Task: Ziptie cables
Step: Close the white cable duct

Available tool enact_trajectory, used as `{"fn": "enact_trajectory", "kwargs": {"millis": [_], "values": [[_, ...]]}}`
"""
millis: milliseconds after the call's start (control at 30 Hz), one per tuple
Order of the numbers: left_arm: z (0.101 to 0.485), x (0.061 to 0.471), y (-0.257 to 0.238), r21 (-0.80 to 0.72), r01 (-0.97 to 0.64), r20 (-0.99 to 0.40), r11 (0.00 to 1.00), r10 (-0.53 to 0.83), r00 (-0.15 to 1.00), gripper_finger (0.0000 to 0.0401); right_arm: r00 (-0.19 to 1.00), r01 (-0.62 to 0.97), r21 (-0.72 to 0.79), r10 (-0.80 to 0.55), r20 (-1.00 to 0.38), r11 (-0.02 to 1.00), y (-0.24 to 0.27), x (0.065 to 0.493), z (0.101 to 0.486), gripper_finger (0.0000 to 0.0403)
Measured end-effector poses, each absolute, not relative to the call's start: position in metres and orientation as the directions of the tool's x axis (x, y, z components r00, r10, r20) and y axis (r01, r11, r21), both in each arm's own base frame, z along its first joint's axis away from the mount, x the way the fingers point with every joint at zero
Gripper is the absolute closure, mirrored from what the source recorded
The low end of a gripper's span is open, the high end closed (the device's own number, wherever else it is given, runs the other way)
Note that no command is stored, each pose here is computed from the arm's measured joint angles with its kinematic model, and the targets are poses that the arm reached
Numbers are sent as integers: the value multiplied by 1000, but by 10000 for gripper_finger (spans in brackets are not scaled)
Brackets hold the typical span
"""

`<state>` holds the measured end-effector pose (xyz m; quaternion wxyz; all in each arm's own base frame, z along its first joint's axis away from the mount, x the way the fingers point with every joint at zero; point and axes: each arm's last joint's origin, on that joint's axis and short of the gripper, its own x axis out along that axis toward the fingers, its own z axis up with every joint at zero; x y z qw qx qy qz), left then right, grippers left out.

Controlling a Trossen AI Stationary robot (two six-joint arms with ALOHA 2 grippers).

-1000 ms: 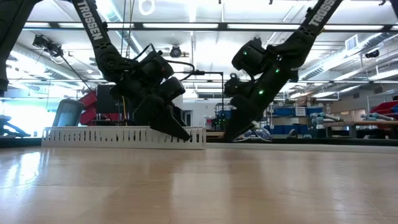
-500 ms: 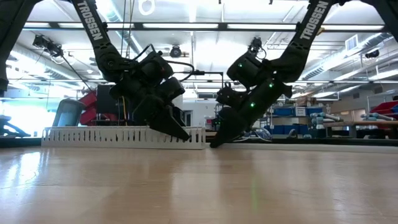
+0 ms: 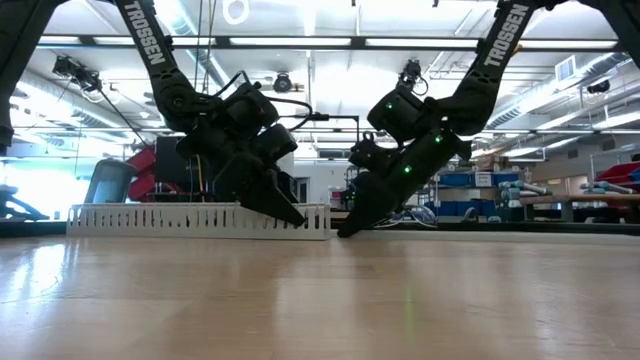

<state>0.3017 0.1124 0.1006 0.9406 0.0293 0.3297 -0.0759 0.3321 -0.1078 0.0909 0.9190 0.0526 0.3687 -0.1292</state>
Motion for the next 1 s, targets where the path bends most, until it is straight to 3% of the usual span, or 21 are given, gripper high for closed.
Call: {"fn": "enact_trajectory", "kwargs": {"millis": [733,1000], "values": [[101,302,112,6,161,-625,987,-122,771,171,741,282,-45,-247,-624,958,-106,322,144,193],[101,302,113,6,161,-624,987,-122,771,171,802,184,-5,-153,-578,983,-88,327,159,193]]}}
